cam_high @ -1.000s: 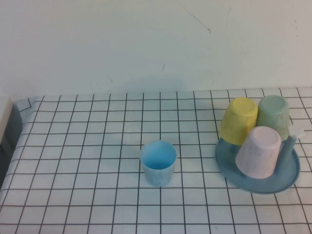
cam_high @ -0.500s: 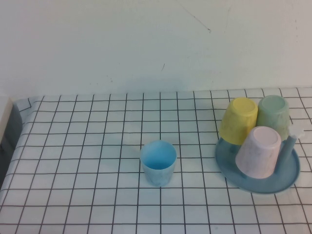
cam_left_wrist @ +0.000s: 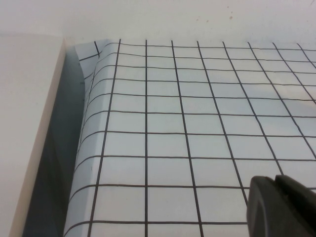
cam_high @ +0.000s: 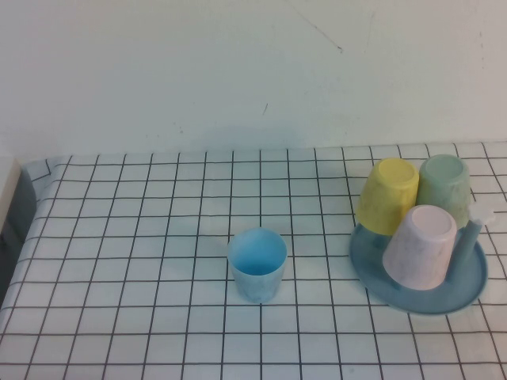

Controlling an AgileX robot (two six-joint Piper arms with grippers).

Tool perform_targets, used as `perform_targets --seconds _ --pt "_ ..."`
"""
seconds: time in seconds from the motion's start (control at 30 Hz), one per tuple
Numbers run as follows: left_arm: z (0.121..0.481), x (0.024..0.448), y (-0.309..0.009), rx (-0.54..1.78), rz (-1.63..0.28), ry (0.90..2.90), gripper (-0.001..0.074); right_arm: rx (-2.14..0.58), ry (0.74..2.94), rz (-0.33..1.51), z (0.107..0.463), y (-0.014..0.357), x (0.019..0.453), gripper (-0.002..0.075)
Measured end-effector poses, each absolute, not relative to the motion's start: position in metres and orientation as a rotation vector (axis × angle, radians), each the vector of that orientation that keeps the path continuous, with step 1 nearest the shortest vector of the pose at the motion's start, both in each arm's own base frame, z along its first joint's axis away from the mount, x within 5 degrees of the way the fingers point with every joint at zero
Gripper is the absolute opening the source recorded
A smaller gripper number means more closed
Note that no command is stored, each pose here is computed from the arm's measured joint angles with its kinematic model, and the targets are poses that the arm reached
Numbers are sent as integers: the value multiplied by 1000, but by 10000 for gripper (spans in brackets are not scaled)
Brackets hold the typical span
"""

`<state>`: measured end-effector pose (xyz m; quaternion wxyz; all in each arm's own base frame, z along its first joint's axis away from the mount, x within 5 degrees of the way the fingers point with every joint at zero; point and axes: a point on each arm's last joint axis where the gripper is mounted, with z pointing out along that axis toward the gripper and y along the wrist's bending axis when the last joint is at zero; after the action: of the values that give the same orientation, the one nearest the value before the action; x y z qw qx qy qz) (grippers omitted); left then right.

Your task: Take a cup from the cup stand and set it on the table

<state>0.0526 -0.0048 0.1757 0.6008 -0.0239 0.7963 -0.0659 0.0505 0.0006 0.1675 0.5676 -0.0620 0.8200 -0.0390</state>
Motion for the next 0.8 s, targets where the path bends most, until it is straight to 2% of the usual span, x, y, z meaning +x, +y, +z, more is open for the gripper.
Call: perform_targets --seconds 0.2,0.3,0.57,0.8 --pt "177 53 -5 -56 -153 1837 -4 -145 1890 -96 169 1 52 -3" --pt "180 54 -5 -56 -154 1776 -4 -135 1769 -104 180 0 55 -3" --pt "218 54 -3 -57 -163 1362 -4 -89 1226 -133 228 0 51 -3" --pt "239 47 -1 -58 -167 1109 -4 -30 947 -85 251 -1 40 -3"
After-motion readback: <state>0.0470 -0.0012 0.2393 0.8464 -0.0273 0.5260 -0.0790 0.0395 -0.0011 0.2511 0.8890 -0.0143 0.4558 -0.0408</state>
